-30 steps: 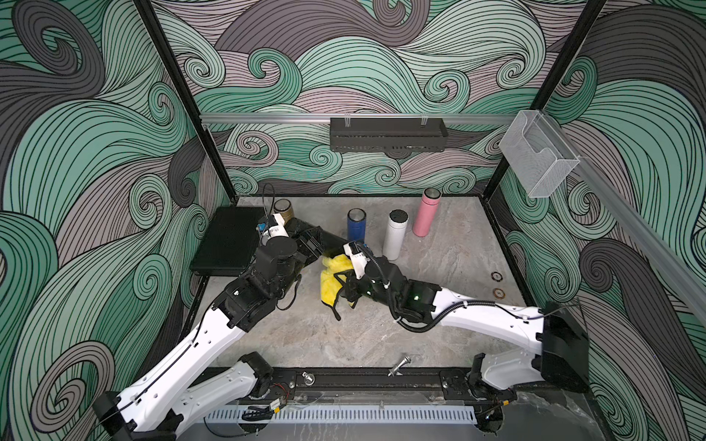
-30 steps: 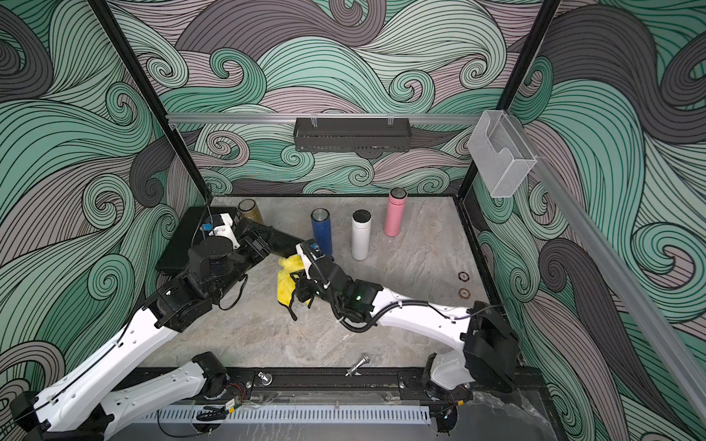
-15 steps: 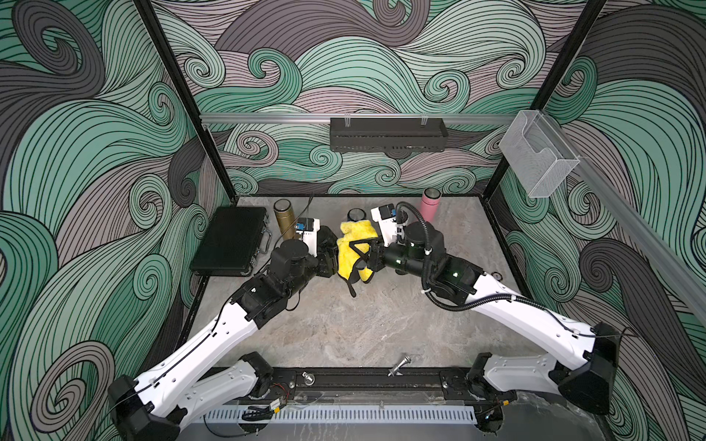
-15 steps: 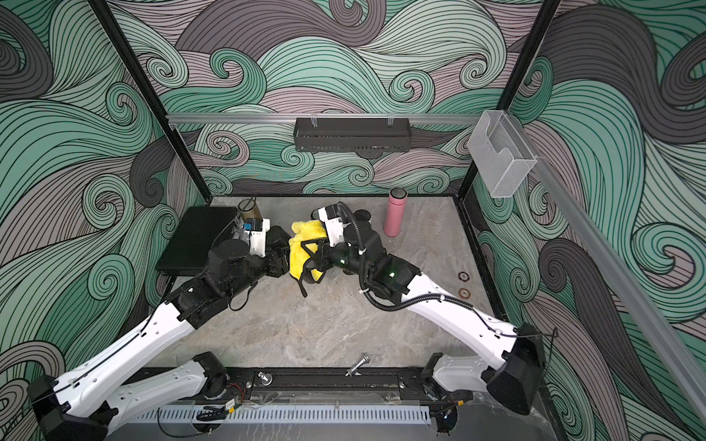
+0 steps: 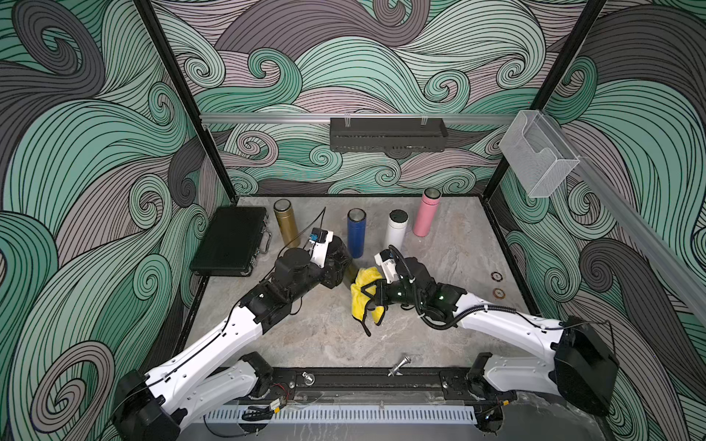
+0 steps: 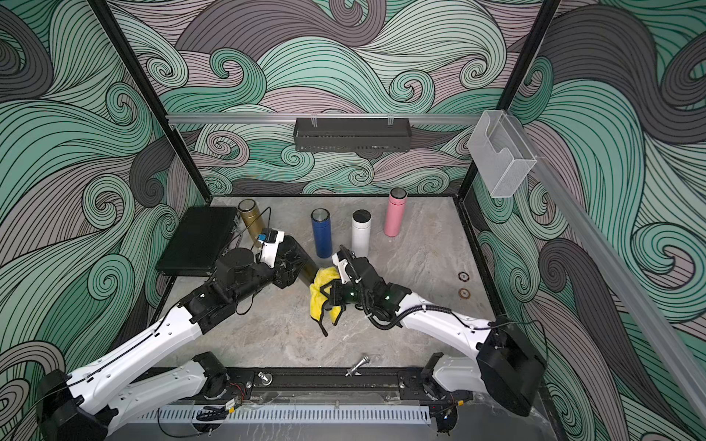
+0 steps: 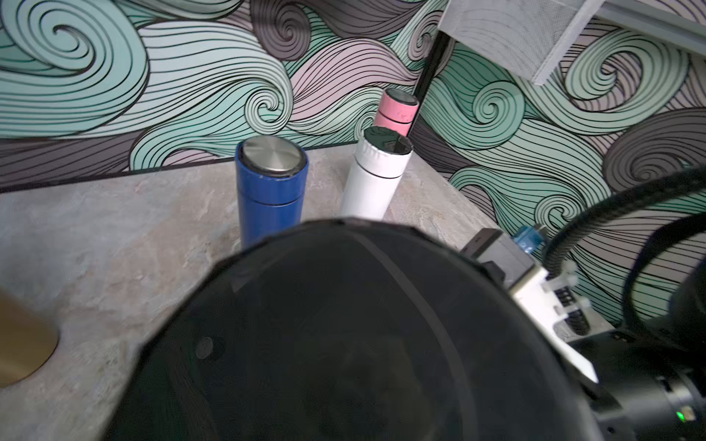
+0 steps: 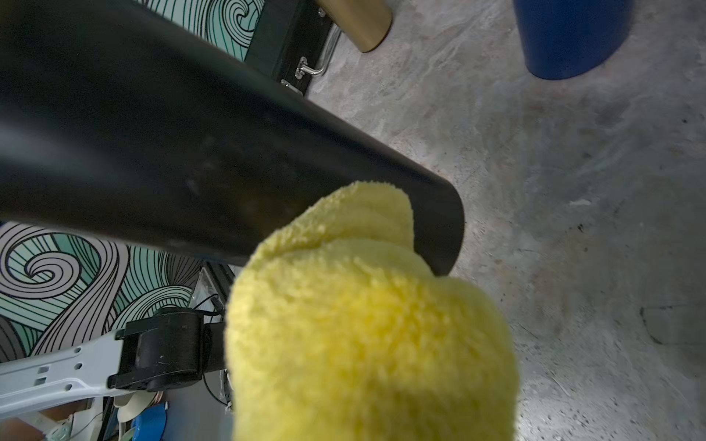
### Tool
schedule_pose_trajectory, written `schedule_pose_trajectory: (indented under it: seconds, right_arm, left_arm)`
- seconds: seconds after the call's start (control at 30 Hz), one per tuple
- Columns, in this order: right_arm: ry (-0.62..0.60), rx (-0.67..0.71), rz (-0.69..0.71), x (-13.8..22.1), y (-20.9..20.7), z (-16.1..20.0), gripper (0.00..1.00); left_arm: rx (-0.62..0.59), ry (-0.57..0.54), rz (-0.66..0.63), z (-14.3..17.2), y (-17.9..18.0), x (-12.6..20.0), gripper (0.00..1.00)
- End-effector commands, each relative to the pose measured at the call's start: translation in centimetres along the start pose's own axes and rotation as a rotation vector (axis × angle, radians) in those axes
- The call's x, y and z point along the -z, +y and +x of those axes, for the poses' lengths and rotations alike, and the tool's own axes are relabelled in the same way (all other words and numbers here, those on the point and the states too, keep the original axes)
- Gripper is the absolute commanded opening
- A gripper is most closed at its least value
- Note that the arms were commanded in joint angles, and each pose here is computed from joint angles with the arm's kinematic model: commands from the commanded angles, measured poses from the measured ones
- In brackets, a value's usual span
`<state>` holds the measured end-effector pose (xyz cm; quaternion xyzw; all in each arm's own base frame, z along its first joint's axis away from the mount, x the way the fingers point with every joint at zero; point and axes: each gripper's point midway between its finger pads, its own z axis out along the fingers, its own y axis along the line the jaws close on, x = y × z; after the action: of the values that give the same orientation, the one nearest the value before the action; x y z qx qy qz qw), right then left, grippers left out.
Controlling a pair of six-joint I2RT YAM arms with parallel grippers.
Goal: Wipe the surface of the thermos
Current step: Wipe the dirt from the surface of the thermos.
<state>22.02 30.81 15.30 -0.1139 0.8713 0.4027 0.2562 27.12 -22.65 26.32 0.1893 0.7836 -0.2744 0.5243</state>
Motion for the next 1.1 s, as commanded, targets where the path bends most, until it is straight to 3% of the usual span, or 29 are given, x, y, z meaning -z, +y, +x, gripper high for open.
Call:
schedule_pose_trajectory:
  seconds: [0.0, 0.13, 0.3, 0.6, 0.8, 1.07]
  right_arm:
    - [-0.116, -0.019, -0.039, 2.0, 0.9, -3.2, 0.00]
    - [-0.155, 0.007, -0.046, 3.7, 1.1, -5.2, 0.00]
    - [-0.193, -0.012, -0.084, 4.7, 0.6, -7.4, 0.00]
    - [-0.090, -0.030, -0.261, 1.3, 3.1, -9.4, 0.00]
    - [0.014, -0.045, -0.259, -2.0, 2.8, -5.6, 0.00]
    - [0.160, -0.157, -0.110, -4.8, -2.9, 3.5, 0.00]
  left_arm:
    - [-0.095, -0.078, 0.104, -1.9, -2.1, -0.4, 0.00]
    - [-0.114, 0.009, 0.151, 0.3, -2.7, -0.5, 0.00]
    - [-0.154, -0.029, 0.201, 2.6, -3.0, 0.0, 0.00]
    - [-0.230, 0.057, 0.267, 6.1, -4.0, -0.4, 0.00]
    - [-0.255, 0.092, 0.236, 7.5, -3.4, -1.0, 0.00]
    - [-0.273, 0.127, 0.196, 8.9, -2.5, -1.7, 0.00]
